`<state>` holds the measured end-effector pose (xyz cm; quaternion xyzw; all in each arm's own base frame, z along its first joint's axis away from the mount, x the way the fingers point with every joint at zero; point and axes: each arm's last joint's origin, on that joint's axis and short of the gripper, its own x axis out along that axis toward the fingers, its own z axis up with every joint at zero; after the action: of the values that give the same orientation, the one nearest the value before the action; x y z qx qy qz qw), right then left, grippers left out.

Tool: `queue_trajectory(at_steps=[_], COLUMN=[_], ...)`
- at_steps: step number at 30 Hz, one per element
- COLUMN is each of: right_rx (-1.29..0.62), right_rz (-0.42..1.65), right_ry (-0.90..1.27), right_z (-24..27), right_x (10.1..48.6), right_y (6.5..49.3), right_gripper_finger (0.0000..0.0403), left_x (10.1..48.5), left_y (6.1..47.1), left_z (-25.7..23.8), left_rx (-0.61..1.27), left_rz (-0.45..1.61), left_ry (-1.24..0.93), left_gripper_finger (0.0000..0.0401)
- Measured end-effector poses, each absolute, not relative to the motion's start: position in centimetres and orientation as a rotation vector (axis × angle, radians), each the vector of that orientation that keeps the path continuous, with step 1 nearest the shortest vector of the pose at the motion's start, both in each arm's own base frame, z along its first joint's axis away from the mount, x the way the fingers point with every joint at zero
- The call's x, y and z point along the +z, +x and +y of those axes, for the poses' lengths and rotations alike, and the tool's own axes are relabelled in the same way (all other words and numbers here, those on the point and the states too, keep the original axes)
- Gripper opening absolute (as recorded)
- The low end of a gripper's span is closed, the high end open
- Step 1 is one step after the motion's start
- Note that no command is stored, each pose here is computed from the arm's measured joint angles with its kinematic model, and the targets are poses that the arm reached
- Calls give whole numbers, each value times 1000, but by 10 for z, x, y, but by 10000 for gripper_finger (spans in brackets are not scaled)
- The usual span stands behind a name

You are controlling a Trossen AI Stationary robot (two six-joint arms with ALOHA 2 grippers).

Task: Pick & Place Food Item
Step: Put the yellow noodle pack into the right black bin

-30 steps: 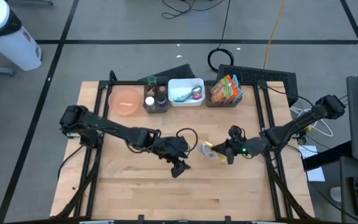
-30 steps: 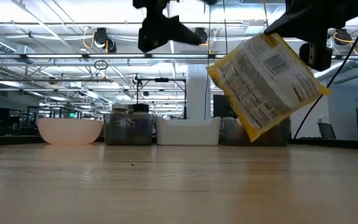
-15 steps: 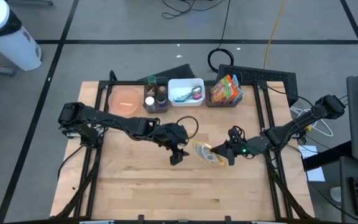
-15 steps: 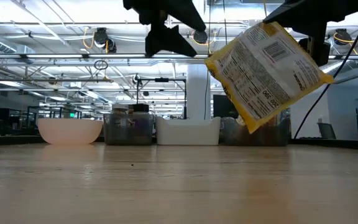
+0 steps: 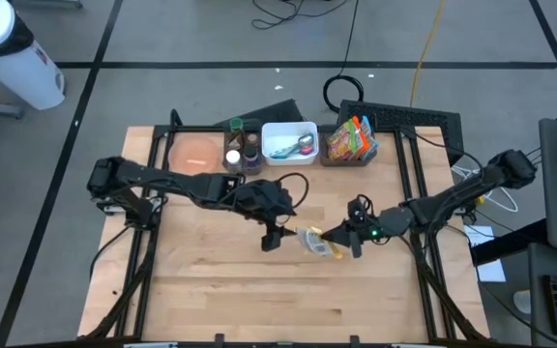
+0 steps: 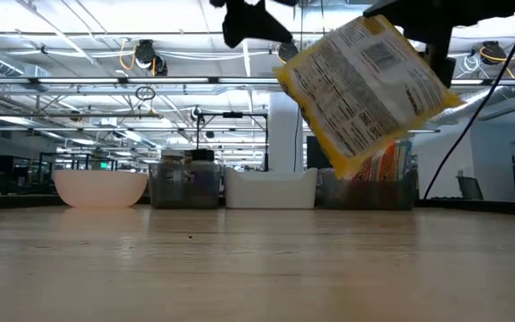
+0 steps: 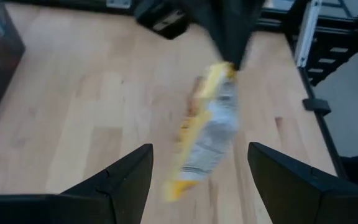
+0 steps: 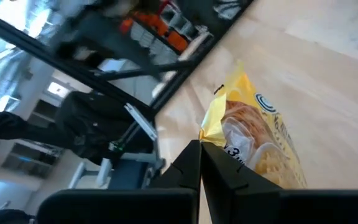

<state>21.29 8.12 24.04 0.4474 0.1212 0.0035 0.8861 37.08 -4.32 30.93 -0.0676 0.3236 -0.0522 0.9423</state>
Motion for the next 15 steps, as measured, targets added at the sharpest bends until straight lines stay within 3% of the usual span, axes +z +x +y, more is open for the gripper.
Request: queue_trajectory(at_steps=[15], right_rx=[99], right_rz=[167], right_ry=[904], right_z=[84], right_x=[246], right_y=[221], right_gripper_finger=[0], left_x=[302], left_y=[365], left_z=[-31], left_rx=[-149], left_rz=[777], left_ry=[-210], left_gripper_finger=[271])
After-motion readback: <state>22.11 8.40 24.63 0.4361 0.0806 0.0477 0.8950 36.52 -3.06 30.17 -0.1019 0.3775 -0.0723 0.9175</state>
